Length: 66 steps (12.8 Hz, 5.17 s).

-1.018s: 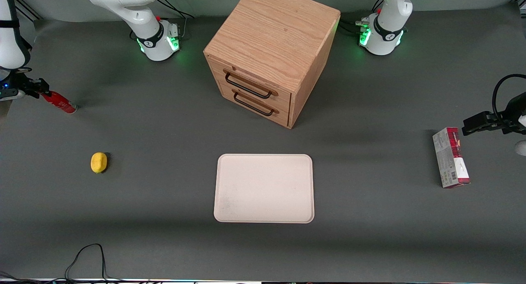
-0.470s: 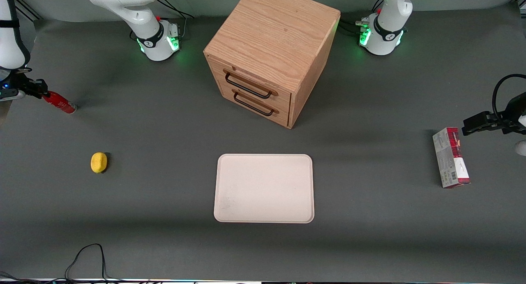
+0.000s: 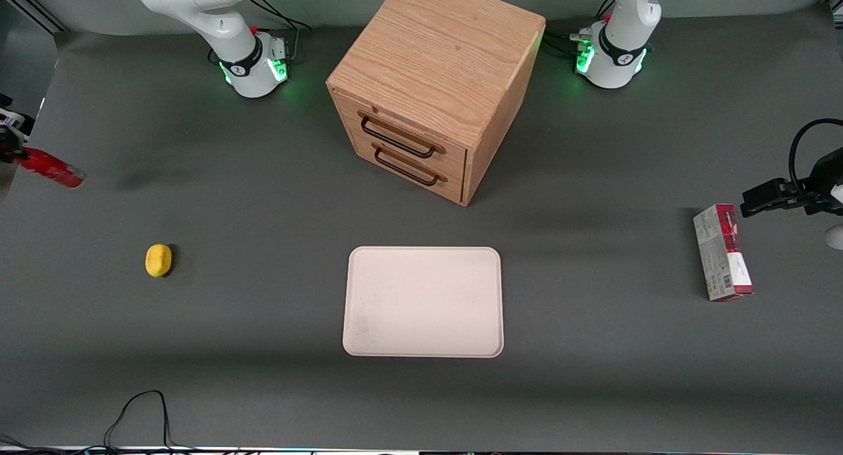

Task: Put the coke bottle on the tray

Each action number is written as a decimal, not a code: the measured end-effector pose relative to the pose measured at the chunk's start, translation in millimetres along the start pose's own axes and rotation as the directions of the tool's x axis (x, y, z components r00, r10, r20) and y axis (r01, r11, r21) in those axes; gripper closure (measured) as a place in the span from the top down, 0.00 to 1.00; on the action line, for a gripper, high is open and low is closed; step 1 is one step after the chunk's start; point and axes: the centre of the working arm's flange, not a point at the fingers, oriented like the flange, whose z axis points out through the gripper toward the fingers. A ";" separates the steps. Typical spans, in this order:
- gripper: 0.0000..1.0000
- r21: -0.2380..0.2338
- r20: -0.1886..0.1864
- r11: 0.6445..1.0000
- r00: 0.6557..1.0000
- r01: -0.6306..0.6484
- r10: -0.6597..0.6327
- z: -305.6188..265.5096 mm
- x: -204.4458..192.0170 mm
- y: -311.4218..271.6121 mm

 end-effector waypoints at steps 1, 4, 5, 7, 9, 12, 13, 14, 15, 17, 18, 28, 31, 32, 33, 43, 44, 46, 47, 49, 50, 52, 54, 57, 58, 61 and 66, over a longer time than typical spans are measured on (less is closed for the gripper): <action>0.33 -0.012 -0.009 1.000 1.000 0.011 -0.011 -40.4 5.9 -2.4; 0.33 -0.046 -0.040 0.999 0.999 0.026 -0.028 -146.0 5.7 -18.3; 0.33 -0.049 -0.048 0.998 0.998 0.032 -0.035 -166.6 5.0 -25.5; 0.33 -0.042 -0.071 0.996 0.995 0.072 -0.075 -183.1 33.6 -55.9; 0.33 -0.027 -0.080 0.993 0.990 0.113 -0.115 -181.1 91.3 -110.9; 0.33 -0.062 -0.061 0.983 0.982 0.172 -0.176 -177.5 198.3 -257.0; 0.33 -0.063 -0.063 0.979 0.978 0.193 -0.197 -173.5 226.5 -308.0; 0.33 -0.065 -0.067 0.977 0.976 0.204 -0.208 -168.6 250.5 -354.5; 0.33 -0.070 -0.070 0.974 0.973 0.216 -0.221 -162.7 271.4 -397.7; 0.33 -0.074 -0.077 0.969 0.968 0.235 -0.240 -148.1 302.8 -476.0; 0.33 -0.065 -0.079 0.971 0.968 0.232 -0.237 -138.1 313.5 -512.1; 0.33 -0.034 -0.118 0.963 0.956 0.268 -0.270 -91.7 327.6 -664.1; 0.33 -0.047 -0.142 0.970 0.959 0.239 -0.244 -33.0 369.1 -654.4; 0.33 -0.050 -0.148 0.972 0.961 0.230 -0.235 -11.2 382.1 -650.3; 0.33 -0.054 -0.154 0.973 0.961 0.223 -0.228 10.3 393.5 -646.9; 0.33 -0.076 -0.171 0.971 0.957 0.226 -0.236 143.3 436.0 -653.4; 0.33 -0.076 -0.171 0.971 0.957 0.226 -0.236 143.4 436.0 -653.5; 0.50 -0.076 -0.169 0.971 0.957 0.226 -0.235 144.9 436.2 -653.0; 0.61 -0.076 -0.168 0.971 0.957 0.226 -0.235 145.9 436.2 -653.0; 0.80 -0.076 -0.167 0.971 0.957 0.226 -0.236 146.4 436.3 -653.0; 0.93 -0.076 -0.169 0.971 0.957 0.226 -0.236 145.7 436.4 -653.1; 1.00 -0.075 -0.184 0.971 0.954 0.226 -0.237 135.5 436.8 -654.3; 1.00 -0.071 -0.189 0.972 0.953 0.226 -0.236 101.1 431.4 -654.8; 1.00 -0.057 -0.169 0.973 0.959 0.222 -0.228 5.8 399.8 -647.5; 1.00 -0.051 -0.155 0.975 0.962 0.218 -0.223 -28.3 383.4 -641.2; 1.00 -0.038 -0.132 0.982 0.973 0.184 -0.187 -95.4 337.0 -607.0; 1.00 -0.009 -0.100 1.000 0.995 0.023 -0.024 -131.2 273.0 -488.5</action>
